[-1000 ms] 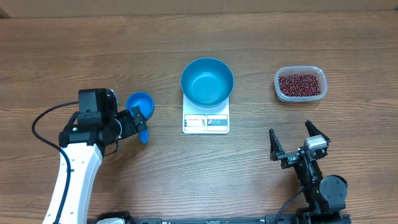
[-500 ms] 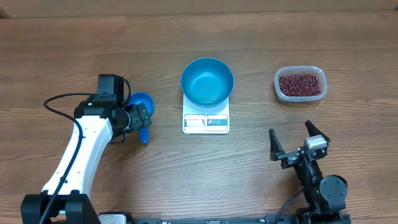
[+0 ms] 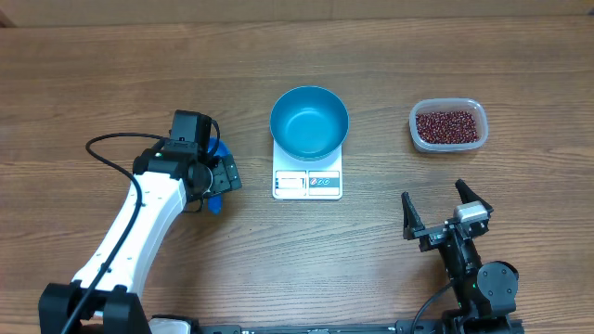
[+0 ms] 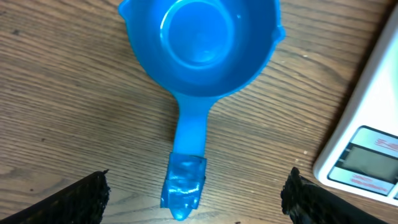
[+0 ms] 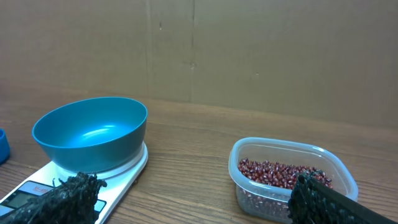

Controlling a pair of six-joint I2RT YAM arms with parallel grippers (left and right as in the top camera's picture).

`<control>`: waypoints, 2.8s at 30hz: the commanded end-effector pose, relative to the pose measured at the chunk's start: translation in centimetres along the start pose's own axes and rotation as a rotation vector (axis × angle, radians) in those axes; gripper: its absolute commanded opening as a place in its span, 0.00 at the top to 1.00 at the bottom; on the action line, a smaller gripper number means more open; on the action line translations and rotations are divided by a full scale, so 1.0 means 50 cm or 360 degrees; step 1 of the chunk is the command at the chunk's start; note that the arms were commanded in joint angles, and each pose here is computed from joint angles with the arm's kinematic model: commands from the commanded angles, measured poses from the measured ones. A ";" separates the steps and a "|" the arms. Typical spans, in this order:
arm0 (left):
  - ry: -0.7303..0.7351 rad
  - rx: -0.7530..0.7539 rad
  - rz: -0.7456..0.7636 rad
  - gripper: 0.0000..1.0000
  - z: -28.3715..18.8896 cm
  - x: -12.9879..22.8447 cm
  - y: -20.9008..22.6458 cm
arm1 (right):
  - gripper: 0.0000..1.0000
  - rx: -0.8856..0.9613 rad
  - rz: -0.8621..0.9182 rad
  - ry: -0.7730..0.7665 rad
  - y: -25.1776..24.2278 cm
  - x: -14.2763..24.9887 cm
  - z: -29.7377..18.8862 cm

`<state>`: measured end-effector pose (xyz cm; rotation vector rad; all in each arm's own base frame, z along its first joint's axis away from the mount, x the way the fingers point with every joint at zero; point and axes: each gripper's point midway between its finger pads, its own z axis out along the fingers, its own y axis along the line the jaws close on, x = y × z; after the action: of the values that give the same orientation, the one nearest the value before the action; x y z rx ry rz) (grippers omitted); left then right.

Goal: Scoop item into bowl and weigh 150g on scale
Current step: 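Reach the left gripper to the blue scoop handle and grasp it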

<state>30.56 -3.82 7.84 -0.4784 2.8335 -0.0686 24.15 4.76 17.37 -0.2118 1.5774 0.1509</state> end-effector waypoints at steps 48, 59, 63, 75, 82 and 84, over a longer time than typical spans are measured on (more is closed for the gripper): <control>0.0082 -0.0088 -0.0189 0.47 0.107 -0.014 -0.008 | 0.00 -0.0008 -0.0008 -0.0004 0.003 0.004 0.000; 0.0089 -0.0094 -0.0188 0.51 0.130 -0.017 -0.010 | 0.00 -0.0008 -0.0008 -0.0005 0.003 0.004 0.000; 0.0086 -0.0091 -0.0187 0.55 0.130 -0.018 -0.010 | 0.00 -0.0008 -0.0008 -0.0005 0.003 0.004 0.000; 0.0059 -0.0074 -0.0182 0.60 0.125 -0.030 -0.017 | 0.00 -0.0008 -0.0008 -0.0005 0.003 0.004 0.000; 0.0055 -0.0071 -0.0182 0.67 0.124 -0.032 -0.018 | 0.00 -0.0008 -0.0008 -0.0004 0.003 0.004 0.000; 0.0055 -0.0071 -0.0182 0.71 0.124 -0.032 -0.018 | 0.00 -0.0008 -0.0008 -0.0005 0.003 0.004 0.000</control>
<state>33.15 -3.83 1.92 -0.6646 2.8608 -0.0270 24.15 4.76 17.38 -0.2118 1.5770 0.1509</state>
